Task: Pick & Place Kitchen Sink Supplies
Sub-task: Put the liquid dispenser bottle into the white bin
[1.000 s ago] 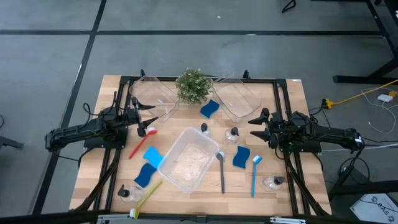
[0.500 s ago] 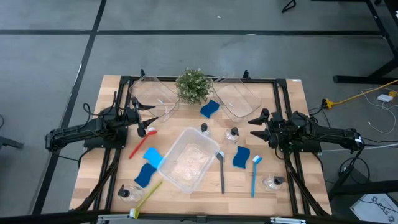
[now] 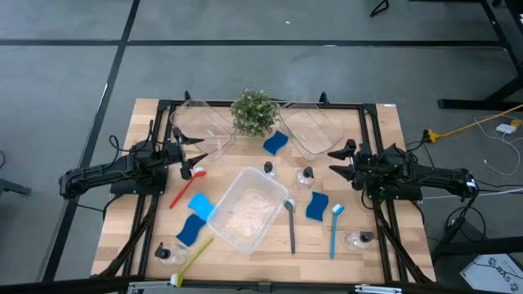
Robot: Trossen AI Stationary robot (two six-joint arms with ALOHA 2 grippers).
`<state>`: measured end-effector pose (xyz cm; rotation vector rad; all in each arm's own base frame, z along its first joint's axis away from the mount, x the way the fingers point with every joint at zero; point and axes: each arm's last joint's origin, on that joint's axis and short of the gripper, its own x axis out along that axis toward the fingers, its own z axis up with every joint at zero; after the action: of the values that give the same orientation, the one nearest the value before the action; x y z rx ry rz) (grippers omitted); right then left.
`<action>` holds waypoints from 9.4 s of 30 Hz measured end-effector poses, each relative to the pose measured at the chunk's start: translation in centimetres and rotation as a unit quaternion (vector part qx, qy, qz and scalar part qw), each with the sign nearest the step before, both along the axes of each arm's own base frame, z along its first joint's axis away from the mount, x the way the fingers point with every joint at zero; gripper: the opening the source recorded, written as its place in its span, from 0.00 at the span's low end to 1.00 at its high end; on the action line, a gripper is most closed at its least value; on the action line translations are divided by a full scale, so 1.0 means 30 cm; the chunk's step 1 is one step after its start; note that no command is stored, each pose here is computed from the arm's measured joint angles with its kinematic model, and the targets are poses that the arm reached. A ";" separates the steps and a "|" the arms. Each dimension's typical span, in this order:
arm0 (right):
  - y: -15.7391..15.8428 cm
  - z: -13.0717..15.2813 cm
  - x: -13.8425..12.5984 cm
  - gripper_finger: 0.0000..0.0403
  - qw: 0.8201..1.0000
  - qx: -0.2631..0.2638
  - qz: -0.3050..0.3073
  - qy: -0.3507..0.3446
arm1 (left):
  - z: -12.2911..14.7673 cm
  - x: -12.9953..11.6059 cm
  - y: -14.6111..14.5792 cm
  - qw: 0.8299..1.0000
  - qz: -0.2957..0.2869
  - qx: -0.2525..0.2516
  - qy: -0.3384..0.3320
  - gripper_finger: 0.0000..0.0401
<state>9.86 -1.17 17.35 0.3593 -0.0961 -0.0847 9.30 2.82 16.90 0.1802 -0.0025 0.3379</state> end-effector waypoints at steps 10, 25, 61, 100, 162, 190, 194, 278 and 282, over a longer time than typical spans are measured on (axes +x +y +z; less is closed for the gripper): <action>-0.008 0.052 -0.002 0.69 0.999 -0.011 -0.043 0.008 | 0.000 0.000 0.000 1.000 0.000 0.000 0.000 0.63; 0.011 0.142 0.099 0.69 0.992 0.003 -0.006 0.128 | 0.000 0.000 0.000 1.000 0.000 0.000 0.000 0.63; 0.056 0.186 0.238 0.69 0.922 -0.141 0.100 0.347 | 0.000 0.000 0.000 1.000 0.000 0.000 0.000 0.63; 0.060 0.146 0.365 0.33 0.934 -0.138 0.094 0.315 | 0.000 0.000 0.000 1.000 0.000 0.000 0.000 0.63; 0.315 0.616 0.574 0.34 0.931 -0.260 0.209 0.149 | 0.000 0.000 0.000 1.000 0.000 0.000 0.000 0.63; 0.301 0.399 0.779 0.35 0.912 -0.274 0.198 0.234 | 0.000 0.000 0.000 1.000 0.000 0.000 0.000 0.63; 0.305 0.369 0.795 0.40 0.909 -0.270 0.201 0.247 | 0.000 0.000 0.000 1.000 0.000 0.000 0.000 0.63; 0.512 0.643 0.179 0.28 0.868 0.017 0.195 0.457 | 0.000 0.000 0.000 1.000 0.000 0.000 0.001 0.63; 0.534 0.634 0.110 0.28 0.848 0.051 0.188 0.493 | 0.000 0.000 0.000 1.000 0.000 0.000 0.001 0.63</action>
<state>13.15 14.84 36.37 0.3987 1.0068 0.1223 9.31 2.82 16.89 0.1803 -0.0014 0.3377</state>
